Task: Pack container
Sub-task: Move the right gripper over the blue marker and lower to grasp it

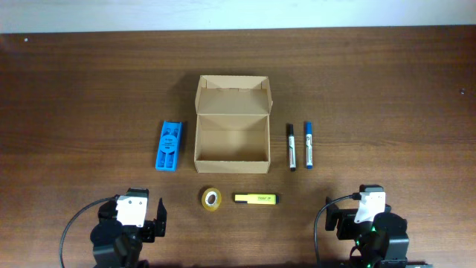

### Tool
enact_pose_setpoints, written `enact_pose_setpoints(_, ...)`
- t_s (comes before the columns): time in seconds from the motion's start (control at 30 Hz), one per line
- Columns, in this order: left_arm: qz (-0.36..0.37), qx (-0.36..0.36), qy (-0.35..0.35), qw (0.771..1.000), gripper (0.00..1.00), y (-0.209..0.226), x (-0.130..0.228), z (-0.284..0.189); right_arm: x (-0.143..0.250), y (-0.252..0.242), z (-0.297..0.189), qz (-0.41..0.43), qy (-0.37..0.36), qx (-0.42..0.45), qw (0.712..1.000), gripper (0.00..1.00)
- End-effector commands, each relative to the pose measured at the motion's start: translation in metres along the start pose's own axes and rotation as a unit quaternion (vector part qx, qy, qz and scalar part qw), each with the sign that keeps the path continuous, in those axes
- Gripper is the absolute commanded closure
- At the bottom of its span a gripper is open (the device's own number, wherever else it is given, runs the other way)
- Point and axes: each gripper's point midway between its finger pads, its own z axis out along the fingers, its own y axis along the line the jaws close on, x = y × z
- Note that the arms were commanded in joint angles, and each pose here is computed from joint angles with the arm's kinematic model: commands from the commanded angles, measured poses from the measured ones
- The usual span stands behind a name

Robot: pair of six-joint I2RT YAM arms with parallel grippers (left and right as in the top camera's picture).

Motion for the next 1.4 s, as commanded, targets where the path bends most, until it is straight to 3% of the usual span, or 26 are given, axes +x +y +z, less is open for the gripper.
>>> enact_pose_setpoints(0.0, 0.008, -0.006, 0.000, 1.000, 0.00, 0.002, 0.001, 0.001, -0.001, 0.001, 0.001, -0.001, -0.005, -0.004, 1.000, 0.01)
enact_pose_setpoints(0.4, 0.008, -0.006, 0.000, 1.000, 0.01, 0.002, 0.001, 0.001, -0.005, 0.001, 0.001, -0.002, -0.013, -0.004, 1.000, 0.01)
enact_pose_setpoints(0.57, 0.008, -0.006, 0.000, 1.000, 0.00, 0.002, 0.001, 0.001, -0.074, 0.005, -0.026, -0.011, -0.089, -0.006, 0.996, 0.01)
enact_pose_setpoints(0.67, 0.008, -0.006, 0.000, 1.000, 0.01, 0.002, 0.001, 0.001, -0.122, 0.008, -0.046, -0.013, -0.091, -0.006, 0.996, 0.01)
enact_pose_setpoints(0.83, 0.008, -0.006, 0.000, 1.000, 0.00, 0.002, 0.001, 0.001, -0.194, 0.022, -0.049, -0.008, -0.058, -0.038, 0.998, 0.01)
enact_pose_setpoints(0.97, 0.008, -0.006, 0.000, 1.000, 0.00, 0.002, 0.001, 0.001, -0.220, 0.024, -0.027, 0.037, -0.008, -0.042, 0.998, 0.01)
enact_pose_setpoints(1.17, 0.008, -0.006, 0.000, 1.000, 0.00, 0.002, 0.001, 0.001, -0.220, 0.012, 0.029, 0.120, 0.107, 0.012, 0.987, 0.01)
enact_pose_setpoints(1.37, 0.008, -0.006, 0.000, 1.000, 0.00, 0.002, 0.001, 0.001, -0.203, 0.023, 0.076, 0.112, 0.182, 0.043, 0.976, 0.01)
